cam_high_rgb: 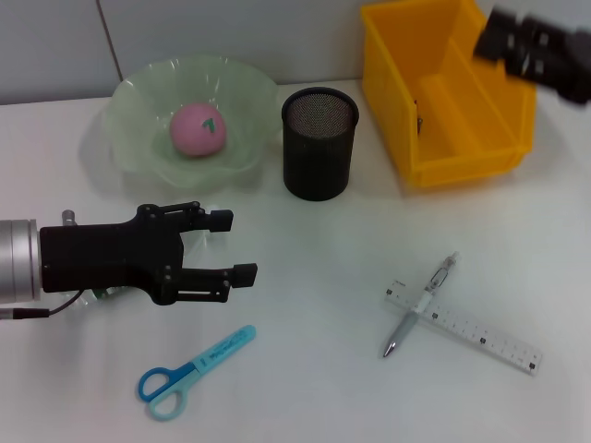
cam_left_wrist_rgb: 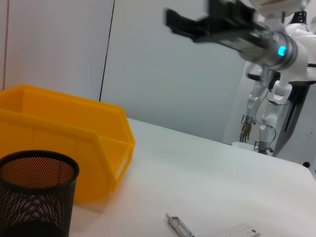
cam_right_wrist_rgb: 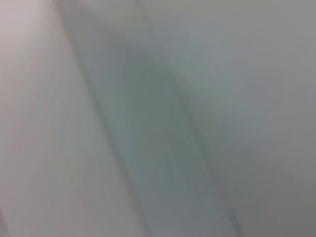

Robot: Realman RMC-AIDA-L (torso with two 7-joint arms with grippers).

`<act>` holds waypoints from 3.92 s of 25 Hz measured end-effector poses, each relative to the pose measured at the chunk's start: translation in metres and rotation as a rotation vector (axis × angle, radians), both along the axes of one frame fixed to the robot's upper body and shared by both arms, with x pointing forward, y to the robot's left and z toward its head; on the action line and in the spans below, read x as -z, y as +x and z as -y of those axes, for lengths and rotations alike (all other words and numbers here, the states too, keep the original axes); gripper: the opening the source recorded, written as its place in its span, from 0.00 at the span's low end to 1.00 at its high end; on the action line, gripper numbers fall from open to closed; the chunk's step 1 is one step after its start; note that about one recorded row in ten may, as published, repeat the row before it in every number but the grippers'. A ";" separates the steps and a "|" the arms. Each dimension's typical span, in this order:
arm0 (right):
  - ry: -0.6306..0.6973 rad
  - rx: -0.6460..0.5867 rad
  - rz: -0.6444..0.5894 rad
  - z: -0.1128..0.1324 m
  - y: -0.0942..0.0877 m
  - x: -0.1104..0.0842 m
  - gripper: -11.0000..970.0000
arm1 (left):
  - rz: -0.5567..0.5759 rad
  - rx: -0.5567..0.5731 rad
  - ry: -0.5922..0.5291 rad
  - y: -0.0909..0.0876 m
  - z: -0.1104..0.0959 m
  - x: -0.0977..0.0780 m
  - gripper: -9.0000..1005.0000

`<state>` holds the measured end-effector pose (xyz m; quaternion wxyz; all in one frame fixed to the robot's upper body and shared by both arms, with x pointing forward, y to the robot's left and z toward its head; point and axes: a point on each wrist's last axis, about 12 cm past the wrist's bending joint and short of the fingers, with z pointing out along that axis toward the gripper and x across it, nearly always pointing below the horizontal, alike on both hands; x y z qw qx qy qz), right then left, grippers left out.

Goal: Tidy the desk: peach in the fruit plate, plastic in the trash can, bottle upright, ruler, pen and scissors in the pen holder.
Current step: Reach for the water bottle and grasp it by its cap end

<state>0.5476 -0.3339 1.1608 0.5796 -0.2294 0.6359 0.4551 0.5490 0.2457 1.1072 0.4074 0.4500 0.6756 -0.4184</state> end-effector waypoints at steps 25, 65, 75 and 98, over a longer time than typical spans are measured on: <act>-0.474 -0.239 -0.076 -0.004 -0.036 0.060 0.78 | -0.021 0.038 0.116 0.016 0.013 -0.012 0.75; -0.509 -0.208 -0.039 -0.005 -0.030 0.059 0.78 | 0.038 -0.072 1.025 0.083 0.118 -0.046 0.73; -0.502 -0.211 -0.049 -0.006 -0.030 0.060 0.78 | 0.048 -0.072 1.045 0.082 0.117 -0.035 0.73; -0.490 -0.209 -0.055 -0.008 -0.033 0.063 0.78 | 0.042 -0.006 1.030 0.073 0.123 -0.026 0.72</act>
